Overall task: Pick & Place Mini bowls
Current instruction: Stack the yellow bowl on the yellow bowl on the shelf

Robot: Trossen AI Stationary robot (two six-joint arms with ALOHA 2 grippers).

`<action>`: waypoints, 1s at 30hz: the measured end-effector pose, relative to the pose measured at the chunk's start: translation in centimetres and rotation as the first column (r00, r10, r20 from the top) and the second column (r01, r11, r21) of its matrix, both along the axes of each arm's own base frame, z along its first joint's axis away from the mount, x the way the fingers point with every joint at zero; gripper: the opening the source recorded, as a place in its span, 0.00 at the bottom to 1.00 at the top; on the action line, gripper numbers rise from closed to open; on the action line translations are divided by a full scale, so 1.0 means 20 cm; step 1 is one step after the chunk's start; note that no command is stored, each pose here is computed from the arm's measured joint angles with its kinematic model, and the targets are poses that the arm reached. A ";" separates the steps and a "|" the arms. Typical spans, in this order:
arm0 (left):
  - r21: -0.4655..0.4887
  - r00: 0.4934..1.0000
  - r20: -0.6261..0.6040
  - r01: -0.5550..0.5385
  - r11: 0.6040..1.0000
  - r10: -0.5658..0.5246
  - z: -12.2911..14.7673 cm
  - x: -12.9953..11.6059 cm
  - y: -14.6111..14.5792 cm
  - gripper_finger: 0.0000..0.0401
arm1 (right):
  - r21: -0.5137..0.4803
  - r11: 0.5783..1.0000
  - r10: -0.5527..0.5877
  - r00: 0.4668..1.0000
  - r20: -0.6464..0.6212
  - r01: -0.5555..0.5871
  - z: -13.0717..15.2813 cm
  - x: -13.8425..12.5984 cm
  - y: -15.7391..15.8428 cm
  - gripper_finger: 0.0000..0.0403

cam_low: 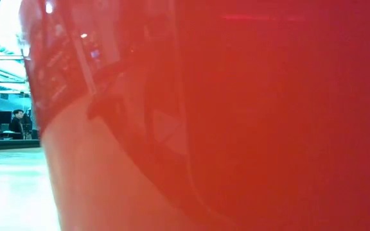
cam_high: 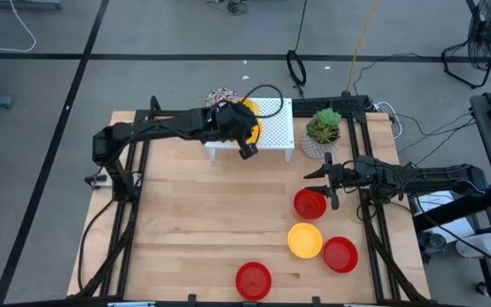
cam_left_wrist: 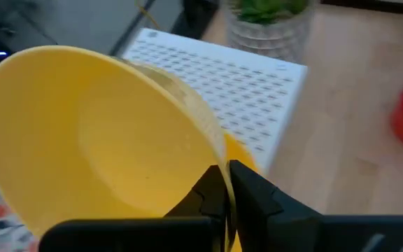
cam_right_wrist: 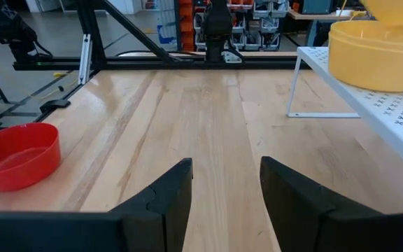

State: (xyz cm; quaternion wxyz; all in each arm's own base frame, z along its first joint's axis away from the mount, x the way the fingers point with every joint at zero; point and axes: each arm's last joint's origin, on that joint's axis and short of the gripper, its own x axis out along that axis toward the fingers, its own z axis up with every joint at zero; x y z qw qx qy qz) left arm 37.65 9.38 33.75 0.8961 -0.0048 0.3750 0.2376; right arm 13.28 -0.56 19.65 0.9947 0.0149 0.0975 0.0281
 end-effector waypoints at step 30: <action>0.015 0.992 -0.093 -0.087 0.996 0.088 -0.14 0.06 -0.05 0.35 | 0.007 1.000 0.000 1.000 -0.020 0.000 -0.01 0.00 0.00 0.39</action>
